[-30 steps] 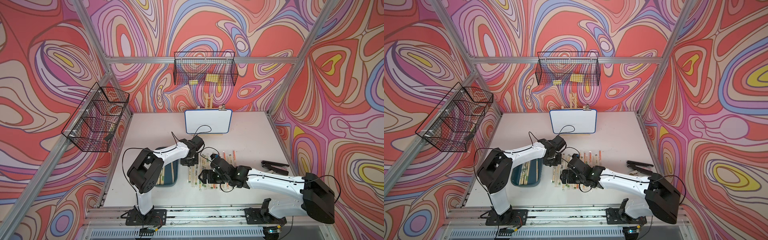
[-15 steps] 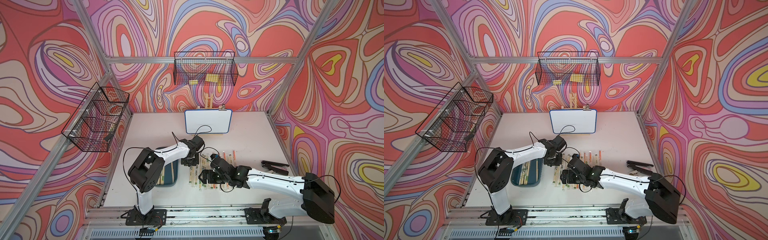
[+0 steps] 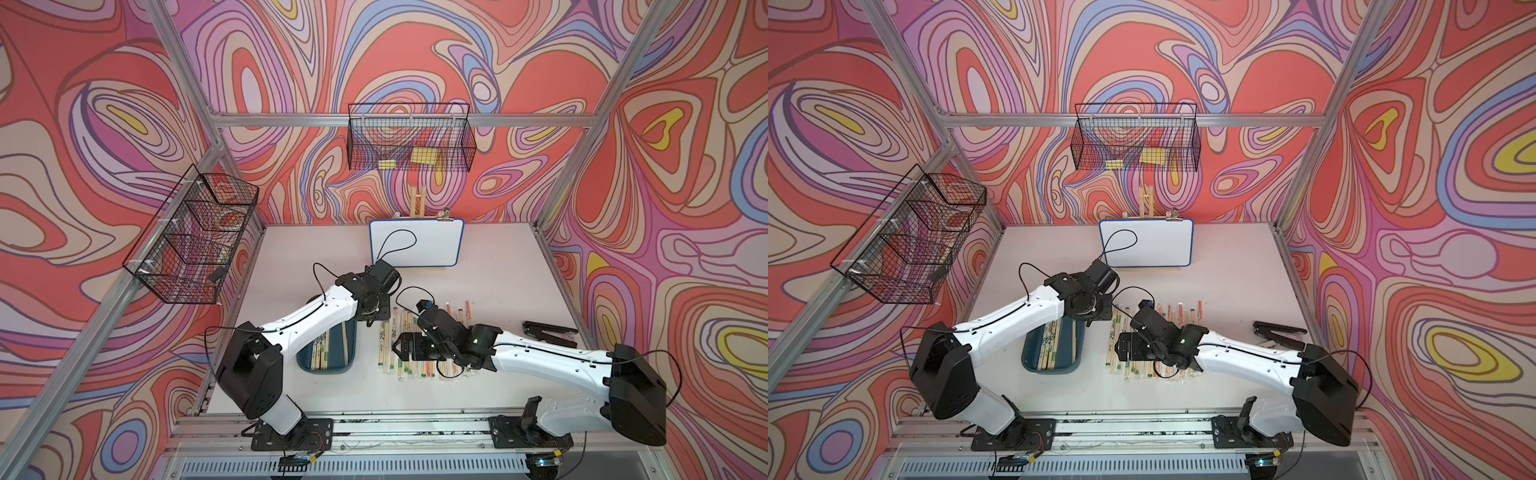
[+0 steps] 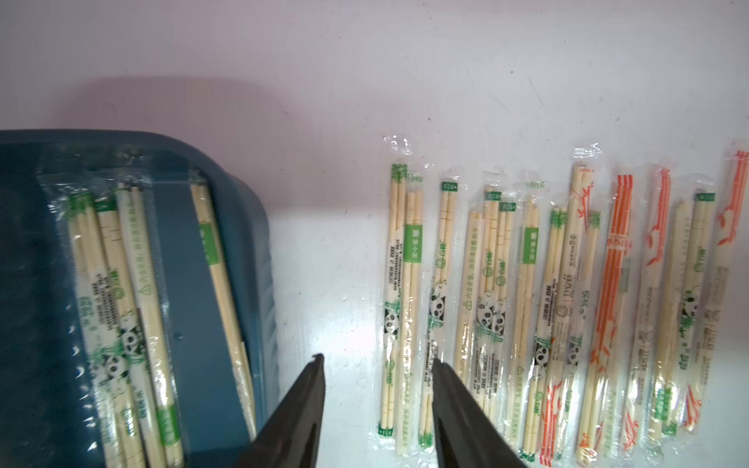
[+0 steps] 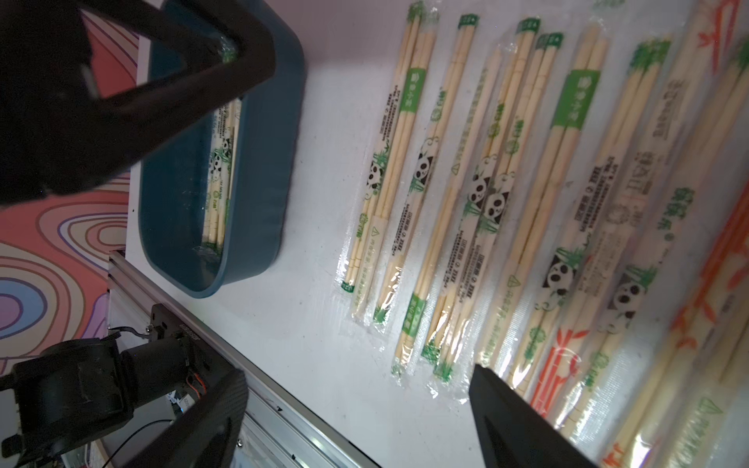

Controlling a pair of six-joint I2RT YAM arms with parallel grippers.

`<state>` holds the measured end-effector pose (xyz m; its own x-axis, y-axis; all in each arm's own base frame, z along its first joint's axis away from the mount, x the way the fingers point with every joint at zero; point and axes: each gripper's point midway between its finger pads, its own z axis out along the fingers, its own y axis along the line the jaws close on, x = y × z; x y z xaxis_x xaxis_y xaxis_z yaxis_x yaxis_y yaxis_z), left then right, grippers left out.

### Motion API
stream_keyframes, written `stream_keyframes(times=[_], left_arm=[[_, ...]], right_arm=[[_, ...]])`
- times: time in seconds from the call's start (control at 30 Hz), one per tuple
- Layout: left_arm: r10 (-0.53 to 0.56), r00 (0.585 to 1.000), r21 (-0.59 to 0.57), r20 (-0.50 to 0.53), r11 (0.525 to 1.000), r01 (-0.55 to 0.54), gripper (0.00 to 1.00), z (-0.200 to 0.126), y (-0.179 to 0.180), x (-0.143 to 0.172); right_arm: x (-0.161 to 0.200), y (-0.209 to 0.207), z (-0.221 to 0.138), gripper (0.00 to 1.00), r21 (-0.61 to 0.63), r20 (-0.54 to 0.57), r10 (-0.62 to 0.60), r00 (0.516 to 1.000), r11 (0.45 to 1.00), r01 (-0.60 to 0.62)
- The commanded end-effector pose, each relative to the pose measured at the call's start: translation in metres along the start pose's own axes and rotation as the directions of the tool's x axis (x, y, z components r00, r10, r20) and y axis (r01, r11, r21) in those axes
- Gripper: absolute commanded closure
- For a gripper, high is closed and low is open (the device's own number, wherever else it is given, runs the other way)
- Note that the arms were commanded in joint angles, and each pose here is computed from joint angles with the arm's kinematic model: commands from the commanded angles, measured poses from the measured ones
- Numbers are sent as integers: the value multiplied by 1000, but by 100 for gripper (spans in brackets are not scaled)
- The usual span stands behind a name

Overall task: Take the paired disposable chopsticks out of the storage box
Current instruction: Place the paired disposable chopsticks at the center of the board, then pick up the paired disposable chopsticks from the storage box.

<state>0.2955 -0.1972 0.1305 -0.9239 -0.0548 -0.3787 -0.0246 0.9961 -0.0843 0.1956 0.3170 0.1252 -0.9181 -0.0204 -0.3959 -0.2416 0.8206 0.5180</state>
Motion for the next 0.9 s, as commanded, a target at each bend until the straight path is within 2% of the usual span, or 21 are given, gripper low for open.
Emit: stream_keyframes(times=[0.0, 0.2, 0.37, 0.53, 0.87], left_arm=[[-15, 1000, -116, -11, 993, 14, 48, -6, 41, 7], [-124, 992, -180, -39, 977, 115, 48, -1, 94, 20], [-167, 985, -189, -51, 970, 155, 49, 6, 114, 28], [-180, 980, -198, -89, 967, 160, 53, 25, 118, 34], [-177, 976, -181, -127, 972, 152, 55, 58, 112, 39]], right_arm=[[-11, 10, -3, 9, 19, 8, -36, 999, 999, 36], [-30, 26, -3, 8, 37, 26, -44, 999, 998, 43], [-39, 38, 6, 8, 37, 16, -45, 999, 998, 44], [-46, 50, 16, 8, 28, 0, -58, 998, 998, 58], [-44, 53, 27, 8, 19, -23, -68, 997, 997, 69]])
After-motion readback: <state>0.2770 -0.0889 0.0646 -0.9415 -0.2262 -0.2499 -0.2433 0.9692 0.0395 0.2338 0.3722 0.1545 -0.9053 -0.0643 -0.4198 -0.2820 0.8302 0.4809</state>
